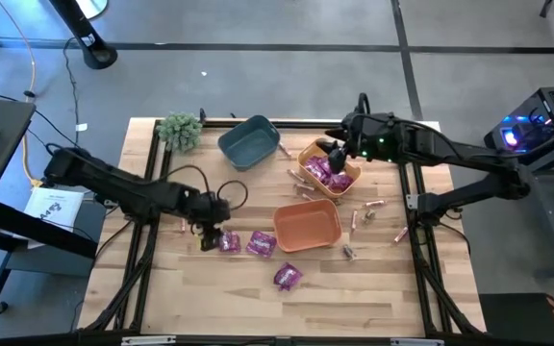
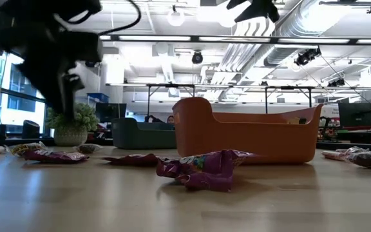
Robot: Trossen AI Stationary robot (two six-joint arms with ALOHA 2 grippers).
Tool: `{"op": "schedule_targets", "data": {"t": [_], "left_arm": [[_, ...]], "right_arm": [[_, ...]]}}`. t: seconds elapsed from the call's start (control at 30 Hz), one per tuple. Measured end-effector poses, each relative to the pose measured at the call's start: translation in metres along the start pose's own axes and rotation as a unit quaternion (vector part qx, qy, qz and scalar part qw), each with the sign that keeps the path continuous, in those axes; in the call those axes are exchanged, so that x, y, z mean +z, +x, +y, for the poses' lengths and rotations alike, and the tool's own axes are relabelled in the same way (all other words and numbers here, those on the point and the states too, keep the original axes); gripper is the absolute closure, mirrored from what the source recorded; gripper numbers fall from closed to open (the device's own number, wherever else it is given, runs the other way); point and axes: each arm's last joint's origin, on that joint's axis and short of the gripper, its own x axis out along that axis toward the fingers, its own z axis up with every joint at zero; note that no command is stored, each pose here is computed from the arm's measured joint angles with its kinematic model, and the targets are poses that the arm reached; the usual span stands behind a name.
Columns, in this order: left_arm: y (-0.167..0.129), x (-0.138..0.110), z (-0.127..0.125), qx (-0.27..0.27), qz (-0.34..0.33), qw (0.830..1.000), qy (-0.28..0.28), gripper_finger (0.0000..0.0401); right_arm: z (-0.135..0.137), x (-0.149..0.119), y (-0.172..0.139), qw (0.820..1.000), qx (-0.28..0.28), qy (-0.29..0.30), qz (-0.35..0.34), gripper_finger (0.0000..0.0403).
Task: Sort candy
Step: Put the top left purple candy into the yellow bin
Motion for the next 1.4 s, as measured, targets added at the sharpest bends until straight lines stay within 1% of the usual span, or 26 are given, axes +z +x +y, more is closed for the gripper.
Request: {"op": "schedule_targets", "data": {"t": [0.13, 0.23, 0.33, 0.47, 0.57, 0.6, 0.63, 0.7, 0.73, 0.77, 0.8, 0.9, 1.0, 1.07, 1.17, 1.27, 1.33, 1.4], "left_arm": [[0.018, -0.007, -0.003, 0.017, -0.008, 1.000, 0.006, 0.0192], [0.032, -0.013, -0.002, 0.030, 0.025, 0.999, 0.008, 0.0192], [0.043, -0.016, -0.004, 0.018, 0.059, 0.998, 0.013, 0.0192], [0.054, -0.016, -0.008, 0.022, 0.064, 0.997, 0.027, 0.0192], [0.058, -0.016, -0.009, 0.045, 0.060, 0.997, 0.036, 0.0199], [0.059, -0.017, -0.009, 0.058, 0.060, 0.996, 0.032, 0.0210], [0.059, -0.016, -0.007, 0.068, 0.057, 0.996, 0.026, 0.0229], [0.057, -0.012, -0.004, 0.076, 0.040, 0.996, 0.015, 0.0287], [0.057, -0.010, -0.002, 0.079, 0.032, 0.996, 0.010, 0.0327], [0.056, -0.005, -0.002, 0.080, 0.018, 0.997, 0.006, 0.0362], [0.056, 0.000, -0.001, 0.077, 0.000, 0.997, 0.001, 0.0380], [0.044, 0.024, 0.001, 0.074, -0.054, 0.996, -0.010, 0.0389], [0.023, 0.050, 0.008, 0.080, -0.107, 0.991, -0.006, 0.0397], [0.003, 0.070, 0.014, 0.090, -0.151, 0.984, 0.005, 0.0398], [-0.027, 0.100, 0.024, 0.119, -0.221, 0.967, 0.031, 0.0399], [-0.044, 0.130, 0.039, 0.146, -0.296, 0.942, 0.061, 0.0400], [-0.048, 0.150, 0.049, 0.155, -0.330, 0.928, 0.078, 0.0400], [-0.042, 0.168, 0.059, 0.173, -0.336, 0.921, 0.091, 0.0400]], "right_arm": [[0.002, -0.003, 0.009, 1.000, -0.004, -0.004, 0.012, 0.0187], [0.002, -0.005, 0.013, 1.000, -0.006, -0.006, 0.018, 0.0187], [0.002, -0.005, 0.013, 1.000, -0.006, -0.006, 0.019, 0.0187], [0.002, -0.005, 0.012, 1.000, -0.008, -0.006, 0.019, 0.0187], [0.002, -0.005, 0.012, 1.000, -0.008, -0.007, 0.019, 0.0187], [0.002, -0.005, 0.012, 1.000, -0.008, -0.007, 0.019, 0.0187], [0.002, -0.005, 0.012, 1.000, -0.008, -0.007, 0.019, 0.0187], [0.002, -0.005, 0.012, 1.000, -0.008, -0.007, 0.019, 0.0187], [0.002, -0.005, 0.012, 1.000, -0.008, -0.007, 0.019, 0.0187], [0.002, -0.005, 0.012, 1.000, -0.008, -0.007, 0.019, 0.0187], [0.002, -0.005, 0.012, 1.000, -0.008, -0.007, 0.019, 0.0187], [0.002, -0.005, 0.012, 1.000, -0.008, -0.006, 0.019, 0.0187], [0.001, -0.004, 0.009, 1.000, -0.007, -0.005, 0.015, 0.0187], [0.001, -0.003, 0.006, 1.000, -0.006, -0.004, 0.011, 0.0187], [-0.001, 0.000, -0.003, 1.000, -0.001, 0.000, -0.001, 0.0187], [-0.003, 0.004, -0.015, 1.000, 0.003, 0.005, -0.018, 0.0187], [-0.005, 0.006, -0.022, 0.999, 0.000, 0.009, -0.031, 0.0187], [-0.007, 0.008, -0.028, 0.999, -0.009, 0.012, -0.043, 0.0187]]}}
